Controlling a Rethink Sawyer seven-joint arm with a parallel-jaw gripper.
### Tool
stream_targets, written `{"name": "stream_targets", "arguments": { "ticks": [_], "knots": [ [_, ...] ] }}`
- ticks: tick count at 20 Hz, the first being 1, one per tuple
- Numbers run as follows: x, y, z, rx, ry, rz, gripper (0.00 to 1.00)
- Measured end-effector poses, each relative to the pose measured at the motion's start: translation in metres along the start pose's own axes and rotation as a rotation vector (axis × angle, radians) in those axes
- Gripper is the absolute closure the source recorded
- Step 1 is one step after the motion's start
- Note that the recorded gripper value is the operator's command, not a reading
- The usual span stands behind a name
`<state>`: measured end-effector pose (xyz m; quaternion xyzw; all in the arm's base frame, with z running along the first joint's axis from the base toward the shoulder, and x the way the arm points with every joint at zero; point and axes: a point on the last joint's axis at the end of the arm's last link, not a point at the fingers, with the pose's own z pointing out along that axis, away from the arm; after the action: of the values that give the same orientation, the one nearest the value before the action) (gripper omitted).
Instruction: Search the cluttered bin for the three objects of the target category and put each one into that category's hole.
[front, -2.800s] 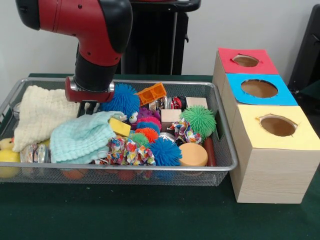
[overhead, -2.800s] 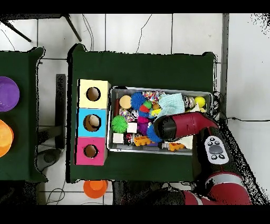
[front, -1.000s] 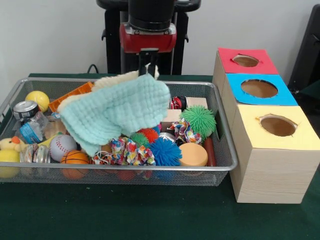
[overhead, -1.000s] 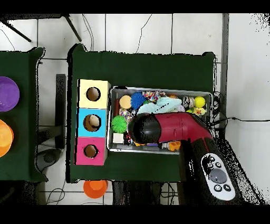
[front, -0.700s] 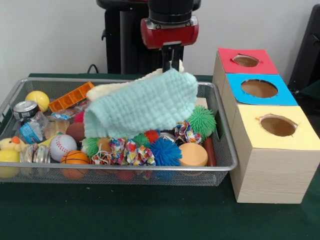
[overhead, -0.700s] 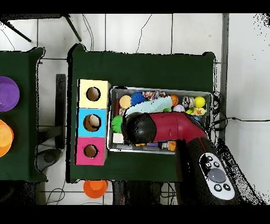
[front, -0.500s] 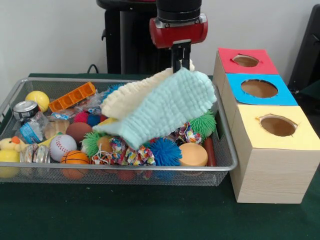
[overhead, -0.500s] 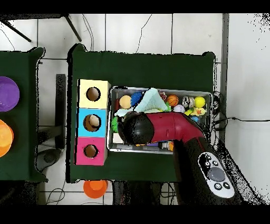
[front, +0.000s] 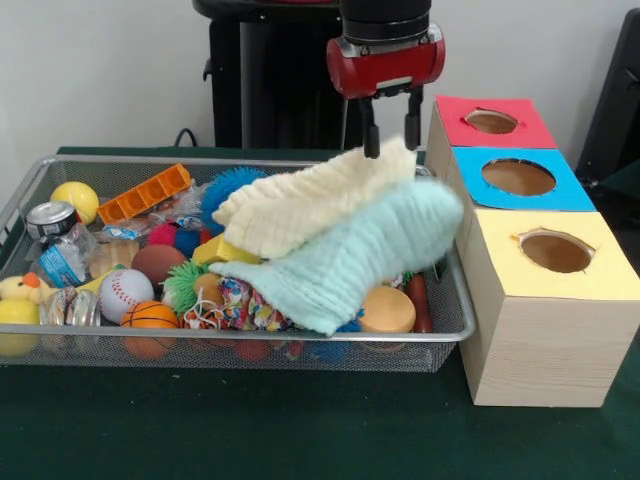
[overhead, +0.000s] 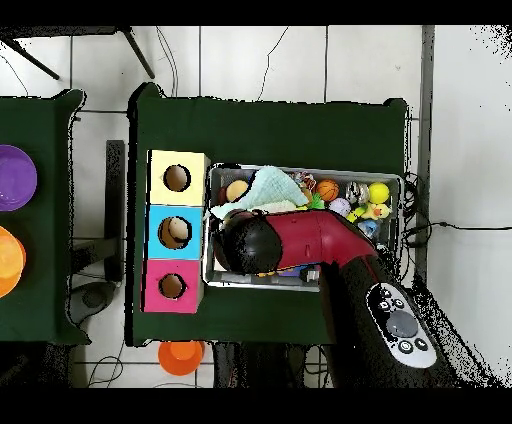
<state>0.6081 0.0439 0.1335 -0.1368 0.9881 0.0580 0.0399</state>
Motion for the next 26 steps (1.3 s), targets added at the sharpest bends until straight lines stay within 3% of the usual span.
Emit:
{"name": "stream_targets", "arguments": {
  "ticks": [10,18,22,26],
  "knots": [
    [0.000,0.000,0.000,0.001,0.000,-0.004,0.00],
    [0.013,-0.007,0.004,0.035,0.047,-0.056,0.00],
    [0.024,-0.027,0.007,0.052,0.091,-0.060,0.00],
    [0.042,-0.067,0.008,0.055,0.131,-0.034,0.00]
  ]
}}
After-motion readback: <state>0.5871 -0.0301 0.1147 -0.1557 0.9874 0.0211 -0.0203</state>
